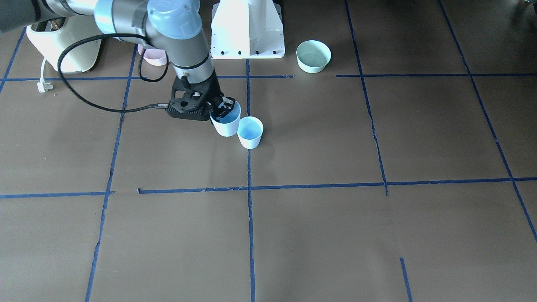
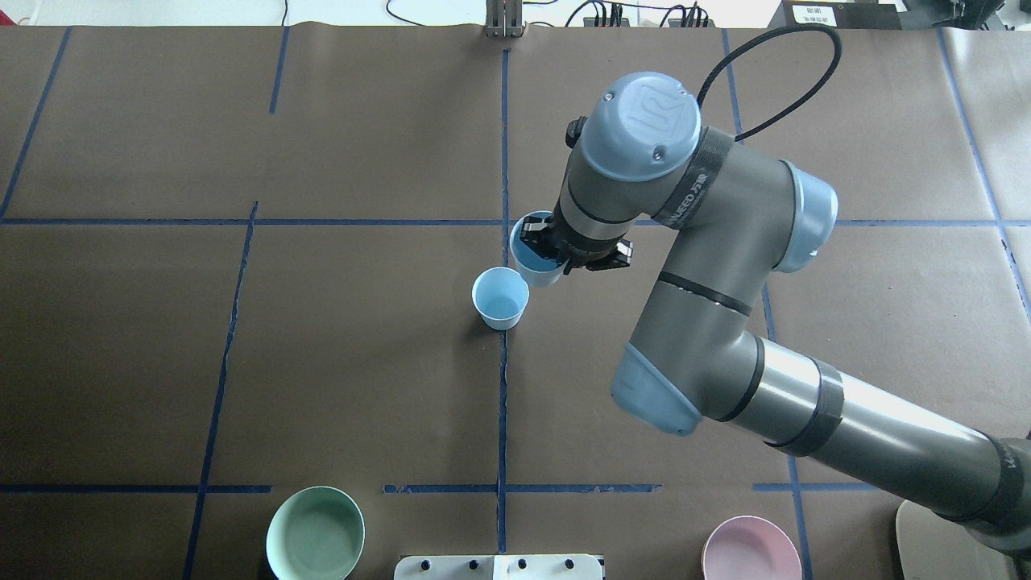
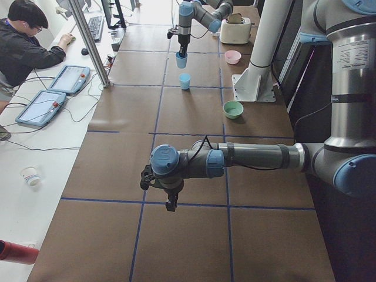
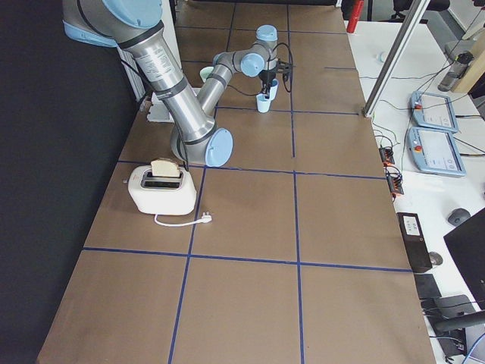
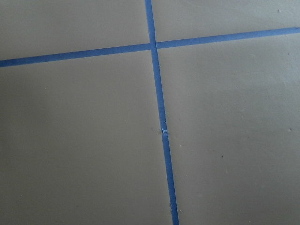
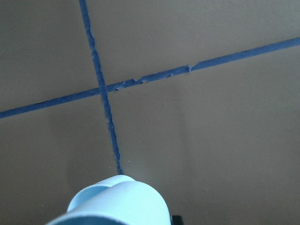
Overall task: Stack blue cups with both arms
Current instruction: 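Carry the held cup with the right gripper above the center cup, then lower the cup into the center cup and open the right gripper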
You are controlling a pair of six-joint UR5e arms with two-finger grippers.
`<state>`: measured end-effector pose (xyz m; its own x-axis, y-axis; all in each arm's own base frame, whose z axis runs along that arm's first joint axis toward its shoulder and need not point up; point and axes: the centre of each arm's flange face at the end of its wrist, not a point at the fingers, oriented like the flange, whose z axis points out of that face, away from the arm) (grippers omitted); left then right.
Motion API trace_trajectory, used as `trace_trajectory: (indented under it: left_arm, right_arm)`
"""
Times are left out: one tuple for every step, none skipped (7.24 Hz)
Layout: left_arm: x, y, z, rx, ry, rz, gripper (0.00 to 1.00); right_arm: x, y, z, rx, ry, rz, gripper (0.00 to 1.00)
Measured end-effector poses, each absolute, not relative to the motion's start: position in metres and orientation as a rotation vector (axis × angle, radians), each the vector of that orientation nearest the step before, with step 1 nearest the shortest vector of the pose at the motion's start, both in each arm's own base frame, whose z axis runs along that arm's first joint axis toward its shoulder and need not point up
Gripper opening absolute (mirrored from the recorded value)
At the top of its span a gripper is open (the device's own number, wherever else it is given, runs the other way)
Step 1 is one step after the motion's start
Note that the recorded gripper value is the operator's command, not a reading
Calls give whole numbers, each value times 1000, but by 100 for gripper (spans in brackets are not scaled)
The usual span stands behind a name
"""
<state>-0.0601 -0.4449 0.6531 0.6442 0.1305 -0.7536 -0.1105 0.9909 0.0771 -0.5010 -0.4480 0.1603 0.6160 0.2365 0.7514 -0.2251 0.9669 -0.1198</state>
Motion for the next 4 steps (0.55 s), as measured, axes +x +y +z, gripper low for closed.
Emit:
trace_trajectory:
  left_arm:
    - [-60, -445, 653, 24, 862, 137, 100]
    - [-60, -444, 654, 23, 864, 137, 100]
    - [-60, -444, 654, 23, 866, 136, 100]
    - [-60, -444, 654, 22, 870, 135, 100]
  right_arm:
    - [-521, -438, 150, -14, -863, 279, 0]
    - [-532, -432, 147, -11, -857, 284, 0]
    - [-537, -430, 146, -10, -853, 287, 0]
    - [-539, -430, 146, -9, -852, 288, 22]
